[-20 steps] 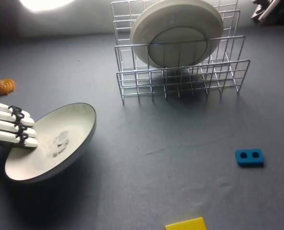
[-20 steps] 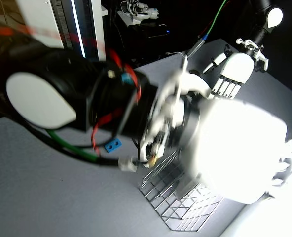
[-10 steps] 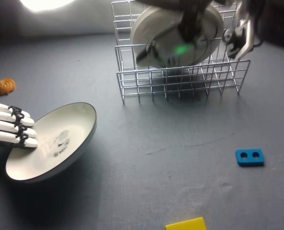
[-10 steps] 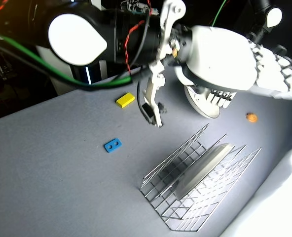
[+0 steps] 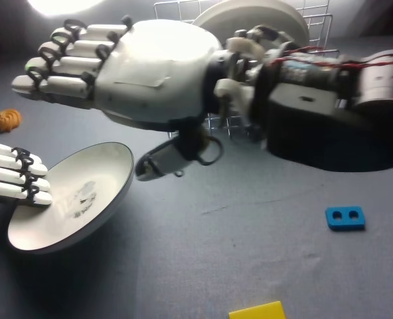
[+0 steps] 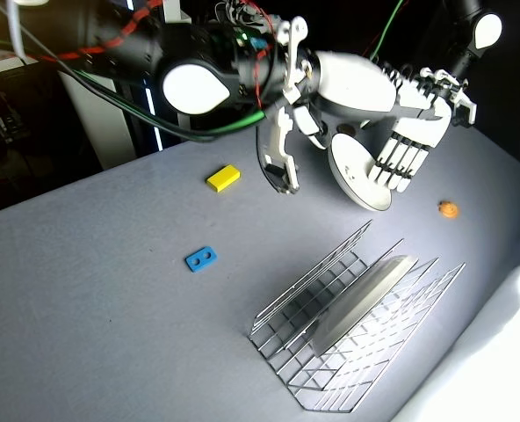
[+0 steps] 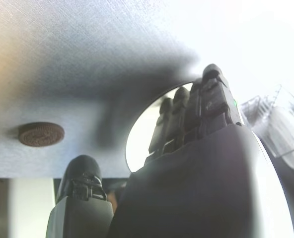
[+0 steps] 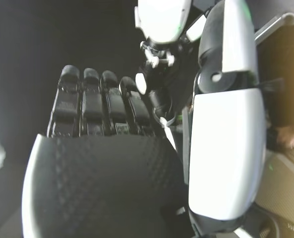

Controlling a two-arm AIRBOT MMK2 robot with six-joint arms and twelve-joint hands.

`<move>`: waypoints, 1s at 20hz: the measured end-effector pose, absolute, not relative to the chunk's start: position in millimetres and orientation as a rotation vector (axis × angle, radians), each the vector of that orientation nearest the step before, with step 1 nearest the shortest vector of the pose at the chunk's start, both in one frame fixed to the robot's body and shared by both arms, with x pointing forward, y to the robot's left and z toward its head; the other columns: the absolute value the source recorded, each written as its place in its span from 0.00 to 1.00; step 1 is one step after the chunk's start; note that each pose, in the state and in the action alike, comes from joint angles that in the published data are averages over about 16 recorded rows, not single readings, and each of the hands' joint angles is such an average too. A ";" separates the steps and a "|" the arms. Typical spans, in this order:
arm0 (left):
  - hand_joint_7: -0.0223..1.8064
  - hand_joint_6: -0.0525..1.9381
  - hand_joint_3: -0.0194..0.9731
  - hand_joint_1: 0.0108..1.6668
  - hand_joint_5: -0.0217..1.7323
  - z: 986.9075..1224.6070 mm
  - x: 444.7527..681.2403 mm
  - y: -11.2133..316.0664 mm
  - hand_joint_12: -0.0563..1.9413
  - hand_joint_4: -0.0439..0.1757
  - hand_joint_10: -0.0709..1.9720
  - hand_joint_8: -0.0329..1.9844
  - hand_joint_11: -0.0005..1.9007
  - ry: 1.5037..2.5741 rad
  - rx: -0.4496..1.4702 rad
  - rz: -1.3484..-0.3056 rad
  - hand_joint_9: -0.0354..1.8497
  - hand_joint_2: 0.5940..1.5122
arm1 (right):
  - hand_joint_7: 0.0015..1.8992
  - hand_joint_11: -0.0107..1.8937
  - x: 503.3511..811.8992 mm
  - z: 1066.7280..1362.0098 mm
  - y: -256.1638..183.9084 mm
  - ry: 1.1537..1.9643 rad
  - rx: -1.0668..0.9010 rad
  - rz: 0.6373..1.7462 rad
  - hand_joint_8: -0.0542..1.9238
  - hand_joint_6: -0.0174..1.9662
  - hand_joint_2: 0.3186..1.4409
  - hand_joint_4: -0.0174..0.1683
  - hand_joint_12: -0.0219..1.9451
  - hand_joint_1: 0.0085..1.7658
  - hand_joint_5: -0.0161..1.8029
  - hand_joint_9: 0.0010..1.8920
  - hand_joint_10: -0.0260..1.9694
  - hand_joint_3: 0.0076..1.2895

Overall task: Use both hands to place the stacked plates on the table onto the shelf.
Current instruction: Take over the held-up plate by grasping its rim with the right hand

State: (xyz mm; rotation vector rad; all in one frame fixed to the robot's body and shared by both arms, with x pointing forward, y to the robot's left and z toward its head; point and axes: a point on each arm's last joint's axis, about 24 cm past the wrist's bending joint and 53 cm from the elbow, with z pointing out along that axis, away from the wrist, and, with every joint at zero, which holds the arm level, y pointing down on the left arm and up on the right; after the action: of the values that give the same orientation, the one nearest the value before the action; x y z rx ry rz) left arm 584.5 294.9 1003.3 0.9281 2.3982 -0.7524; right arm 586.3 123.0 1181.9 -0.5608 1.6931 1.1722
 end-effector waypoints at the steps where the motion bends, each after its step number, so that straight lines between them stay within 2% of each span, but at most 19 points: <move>1: 0.02 0.03 0.03 0.00 0.03 1003.3 584.5 294.9 0.03 0.20 0.02 0.01 0.01 2.398 0.928 -0.753 0.01 0.62 | 0.01 0.02 585.1 1173.4 128.0 1.709 -0.566 1.172 0.03 0.03 0.50 0.12 0.02 0.65 0.02 0.01 0.02 0.01; 12: 0.02 0.03 0.04 0.00 0.03 1003.0 583.9 295.0 0.03 0.19 0.02 0.02 0.01 2.400 0.931 -0.753 0.01 0.62 | 0.01 0.02 580.4 1091.7 158.5 1.866 -0.608 1.138 0.03 0.03 0.54 0.11 0.15 0.63 0.02 0.01 0.02 0.01; 20: 0.02 0.03 0.03 0.00 0.02 1001.6 584.1 294.7 0.03 0.19 0.02 0.02 0.01 2.402 0.931 -0.753 0.01 0.62 | 0.04 0.01 586.7 1067.2 176.8 1.885 -0.619 1.116 0.03 0.03 0.56 0.11 0.29 0.62 0.05 0.04 0.03 0.01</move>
State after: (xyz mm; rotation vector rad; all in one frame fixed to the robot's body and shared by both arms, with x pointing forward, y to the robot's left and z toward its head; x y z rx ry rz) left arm 584.1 294.7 1001.6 0.9313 2.4020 -0.7529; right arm 586.7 176.8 1067.2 -0.6185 1.8846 1.1161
